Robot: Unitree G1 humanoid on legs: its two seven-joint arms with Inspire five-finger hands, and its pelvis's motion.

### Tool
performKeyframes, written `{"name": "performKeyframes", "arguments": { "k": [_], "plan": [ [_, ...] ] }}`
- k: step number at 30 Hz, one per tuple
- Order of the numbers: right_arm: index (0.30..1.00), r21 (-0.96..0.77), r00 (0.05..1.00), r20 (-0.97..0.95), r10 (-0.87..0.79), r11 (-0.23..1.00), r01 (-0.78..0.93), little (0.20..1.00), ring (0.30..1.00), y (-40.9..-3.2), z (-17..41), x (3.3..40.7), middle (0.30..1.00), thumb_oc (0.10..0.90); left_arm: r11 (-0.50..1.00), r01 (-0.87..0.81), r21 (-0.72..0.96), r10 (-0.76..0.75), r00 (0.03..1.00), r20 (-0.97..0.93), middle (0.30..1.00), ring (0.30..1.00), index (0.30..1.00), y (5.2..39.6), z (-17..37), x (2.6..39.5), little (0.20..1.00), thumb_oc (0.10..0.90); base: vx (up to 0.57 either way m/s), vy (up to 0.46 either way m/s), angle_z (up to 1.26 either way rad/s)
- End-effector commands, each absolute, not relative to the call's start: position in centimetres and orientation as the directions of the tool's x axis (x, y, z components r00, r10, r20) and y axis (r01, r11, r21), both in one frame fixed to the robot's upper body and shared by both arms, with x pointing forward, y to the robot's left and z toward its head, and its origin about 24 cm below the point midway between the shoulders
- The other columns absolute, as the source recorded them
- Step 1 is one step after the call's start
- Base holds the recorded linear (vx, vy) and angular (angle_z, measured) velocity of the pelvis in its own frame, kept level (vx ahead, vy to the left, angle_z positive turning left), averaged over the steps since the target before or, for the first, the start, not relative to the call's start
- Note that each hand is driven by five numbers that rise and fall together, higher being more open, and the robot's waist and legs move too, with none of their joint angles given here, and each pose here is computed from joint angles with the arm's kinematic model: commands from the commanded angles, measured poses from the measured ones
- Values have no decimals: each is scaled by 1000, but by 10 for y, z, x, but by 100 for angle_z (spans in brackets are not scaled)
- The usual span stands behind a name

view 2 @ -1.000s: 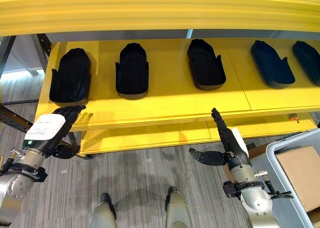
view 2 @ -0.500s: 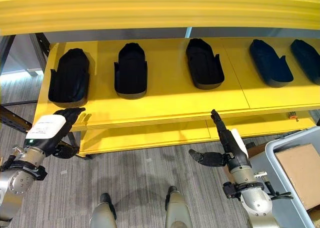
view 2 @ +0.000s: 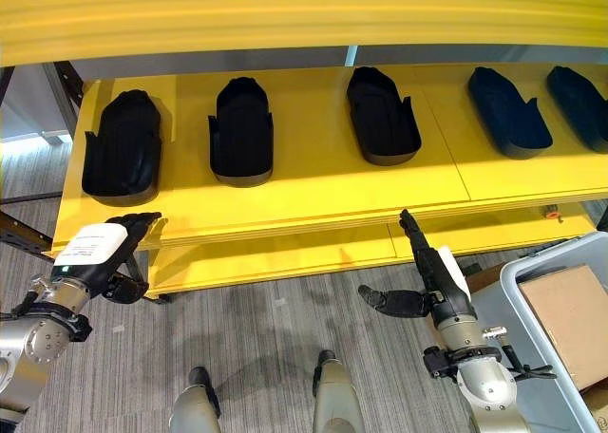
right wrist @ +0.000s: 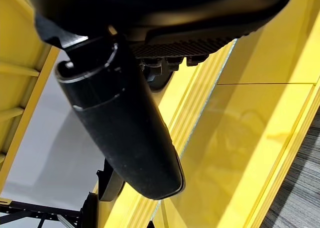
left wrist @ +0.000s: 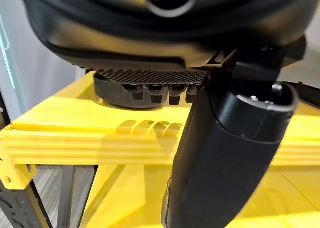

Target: Move parts from the plastic box to the shelf.

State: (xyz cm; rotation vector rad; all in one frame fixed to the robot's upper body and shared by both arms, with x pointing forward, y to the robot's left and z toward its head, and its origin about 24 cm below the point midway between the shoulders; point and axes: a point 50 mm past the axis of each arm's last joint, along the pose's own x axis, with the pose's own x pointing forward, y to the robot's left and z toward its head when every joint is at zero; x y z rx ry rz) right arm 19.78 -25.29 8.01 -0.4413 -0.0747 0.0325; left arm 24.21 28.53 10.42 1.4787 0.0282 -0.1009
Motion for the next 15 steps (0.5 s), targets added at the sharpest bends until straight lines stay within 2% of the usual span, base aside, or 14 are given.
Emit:
{"name": "performKeyframes", "arguments": {
  "k": [1, 15],
  "plan": [
    [1000, -404, 959, 270, 81, 914, 36, 1000, 1000, -247, 116, 202, 1000, 900, -10, -94, 996, -61, 994, 93, 1000, 1000, 1000, 291, 151, 259, 1000, 900, 7, 5, -3],
    [1000, -405, 963, 255, 83, 914, 28, 1000, 1000, -247, 112, 201, 1000, 900, -42, -71, 997, -8, 997, 71, 1000, 1000, 1000, 301, 148, 269, 1000, 900, 0, 0, 0]
  ]
}}
